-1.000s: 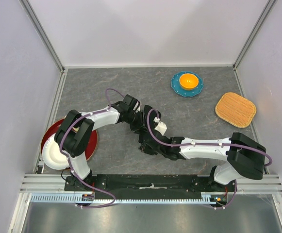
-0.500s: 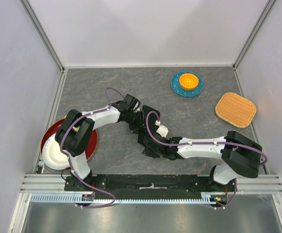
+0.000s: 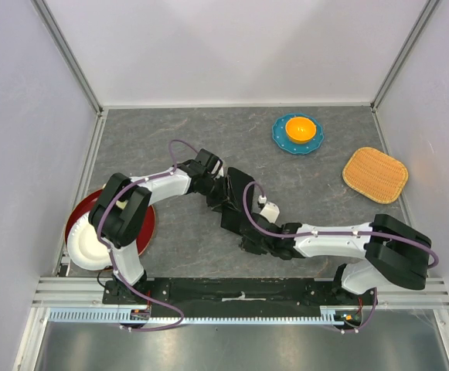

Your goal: Sort the hair-cutting tools

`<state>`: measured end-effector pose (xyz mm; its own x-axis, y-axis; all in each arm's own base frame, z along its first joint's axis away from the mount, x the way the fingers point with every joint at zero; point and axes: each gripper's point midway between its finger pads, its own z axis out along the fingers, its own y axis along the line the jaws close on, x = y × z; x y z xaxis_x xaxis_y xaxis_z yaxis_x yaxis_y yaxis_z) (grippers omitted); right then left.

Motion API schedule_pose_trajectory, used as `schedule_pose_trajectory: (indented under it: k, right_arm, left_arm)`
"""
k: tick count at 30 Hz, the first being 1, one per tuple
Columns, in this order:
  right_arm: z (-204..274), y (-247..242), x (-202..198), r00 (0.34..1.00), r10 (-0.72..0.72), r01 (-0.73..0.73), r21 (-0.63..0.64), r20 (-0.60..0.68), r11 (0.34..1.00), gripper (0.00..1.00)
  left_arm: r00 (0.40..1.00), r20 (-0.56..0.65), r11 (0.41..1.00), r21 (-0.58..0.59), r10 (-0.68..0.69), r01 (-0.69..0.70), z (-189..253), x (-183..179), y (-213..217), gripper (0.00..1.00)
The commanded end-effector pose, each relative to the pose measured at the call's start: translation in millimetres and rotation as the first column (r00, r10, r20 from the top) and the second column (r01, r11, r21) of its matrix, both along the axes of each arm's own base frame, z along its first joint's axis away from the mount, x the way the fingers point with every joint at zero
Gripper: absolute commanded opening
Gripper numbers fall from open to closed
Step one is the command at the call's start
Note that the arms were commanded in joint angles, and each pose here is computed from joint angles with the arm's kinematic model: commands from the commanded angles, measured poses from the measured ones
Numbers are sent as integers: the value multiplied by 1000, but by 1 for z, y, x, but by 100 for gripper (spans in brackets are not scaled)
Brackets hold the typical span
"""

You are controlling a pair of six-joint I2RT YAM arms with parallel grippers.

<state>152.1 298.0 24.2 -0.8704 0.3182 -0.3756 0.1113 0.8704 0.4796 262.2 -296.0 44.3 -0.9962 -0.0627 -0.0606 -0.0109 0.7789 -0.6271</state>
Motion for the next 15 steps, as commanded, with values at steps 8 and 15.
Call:
schedule_pose_trajectory:
  k: [8, 15]
  right_arm:
    - [11, -47, 10, 986, 83, -58, -170, 144, 984, 0]
    - [79, -30, 36, 928, 194, -137, -195, 317, 971, 0]
  left_arm:
    - [985, 159, 990, -108, -73, 90, 65, 24, -12, 2]
    - [961, 267, 976, -177, -73, 124, 133, 31, -13, 2]
